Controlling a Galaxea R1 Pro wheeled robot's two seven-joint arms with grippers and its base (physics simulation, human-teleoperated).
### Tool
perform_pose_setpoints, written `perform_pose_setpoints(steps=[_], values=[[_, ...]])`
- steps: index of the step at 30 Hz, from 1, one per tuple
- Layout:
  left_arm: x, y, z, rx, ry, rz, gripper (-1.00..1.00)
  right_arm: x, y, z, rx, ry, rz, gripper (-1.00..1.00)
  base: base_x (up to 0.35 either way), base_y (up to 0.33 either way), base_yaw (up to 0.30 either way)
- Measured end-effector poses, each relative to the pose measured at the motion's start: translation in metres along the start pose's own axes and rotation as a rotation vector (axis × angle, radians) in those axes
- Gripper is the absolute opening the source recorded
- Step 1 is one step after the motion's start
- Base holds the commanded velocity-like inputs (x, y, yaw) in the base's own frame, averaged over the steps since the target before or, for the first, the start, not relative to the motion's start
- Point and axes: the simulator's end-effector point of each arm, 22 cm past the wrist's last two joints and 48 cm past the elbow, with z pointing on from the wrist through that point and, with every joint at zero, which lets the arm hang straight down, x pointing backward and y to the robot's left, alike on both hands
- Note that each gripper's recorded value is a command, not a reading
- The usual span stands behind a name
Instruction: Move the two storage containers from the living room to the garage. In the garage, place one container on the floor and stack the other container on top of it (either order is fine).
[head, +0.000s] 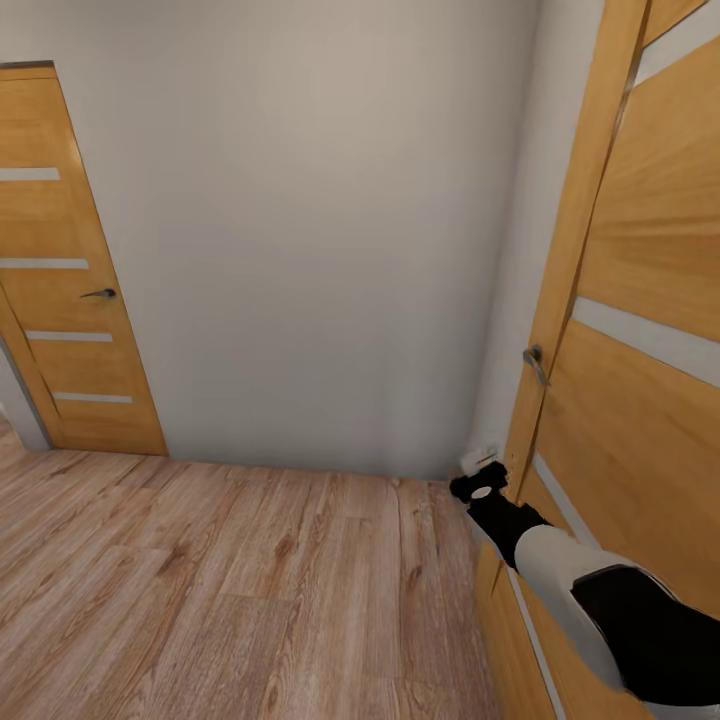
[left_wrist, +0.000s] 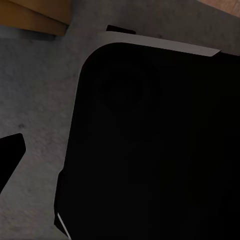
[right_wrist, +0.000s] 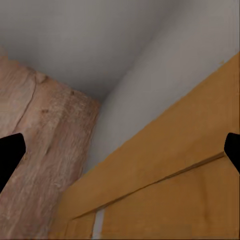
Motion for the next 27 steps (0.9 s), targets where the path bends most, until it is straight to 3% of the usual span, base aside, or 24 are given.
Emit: perform_pose_setpoints(steps=[3, 4, 6, 9, 10, 11, 13, 14, 15, 18, 21, 27], values=[[0.000, 0.000, 0.000, 0.000, 0.000, 0.000, 1.00, 0.038, 0.037, -0.004, -0.122, 0.074, 0.105, 1.00, 0.000, 0.000, 0.000], [0.000, 0.000, 0.000, 0.000, 0.000, 0.000, 1.00, 0.059, 0.057, -0.009, -0.195, 0.111, 0.181, 1.00, 0.000, 0.000, 0.000], [0.000, 0.000, 0.000, 0.000, 0.000, 0.000, 1.00, 0.100, 0.080, -0.019, -0.246, 0.169, 0.206, 1.00, 0.000, 0.000, 0.000], [0.000, 0.000, 0.000, -0.001, 0.000, 0.000, 1.00, 0.207, 0.115, -0.051, -0.296, 0.313, 0.209, 1.00, 0.000, 0.000, 0.000], [0.000, 0.000, 0.000, -0.001, 0.000, 0.000, 1.00, 0.267, 0.131, -0.077, -0.317, 0.394, 0.201, 1.00, 0.000, 0.000, 0.000], [0.000, 0.000, 0.000, 0.000, 0.000, 0.000, 1.00, 0.291, 0.137, -0.089, -0.325, 0.426, 0.197, 1.00, 0.000, 0.000, 0.000], [0.000, 0.000, 0.000, 0.000, 0.000, 0.000, 1.00, 0.361, 0.156, -0.131, -0.353, 0.521, 0.180, 1.00, 0.000, 0.000, 0.000], [0.000, -0.001, 0.000, 0.000, 0.000, 0.000, 1.00, 0.403, 0.167, -0.162, -0.371, 0.566, 0.169, 1.00, 0.000, 0.000, 0.000], [0.000, -0.001, 0.000, 0.000, 0.001, 0.000, 1.00, 0.455, 0.183, -0.209, -0.395, 0.626, 0.155, 1.00, 0.000, 0.000, 0.000], [0.000, -0.002, 0.000, 0.001, 0.001, 0.000, 1.00, 0.505, 0.196, -0.262, -0.421, 0.687, 0.140, 1.00, 0.000, 0.000, 0.000], [0.000, -0.001, 0.000, 0.001, 0.000, 0.000, 1.00, 0.527, 0.203, -0.289, -0.441, 0.723, 0.135, 1.00, 0.000, 0.000, 0.000], [0.000, -0.001, 0.000, 0.001, 0.000, 0.000, 1.00, 0.537, 0.205, -0.303, -0.450, 0.740, 0.140, 1.00, 0.000, 0.000, 0.000]])
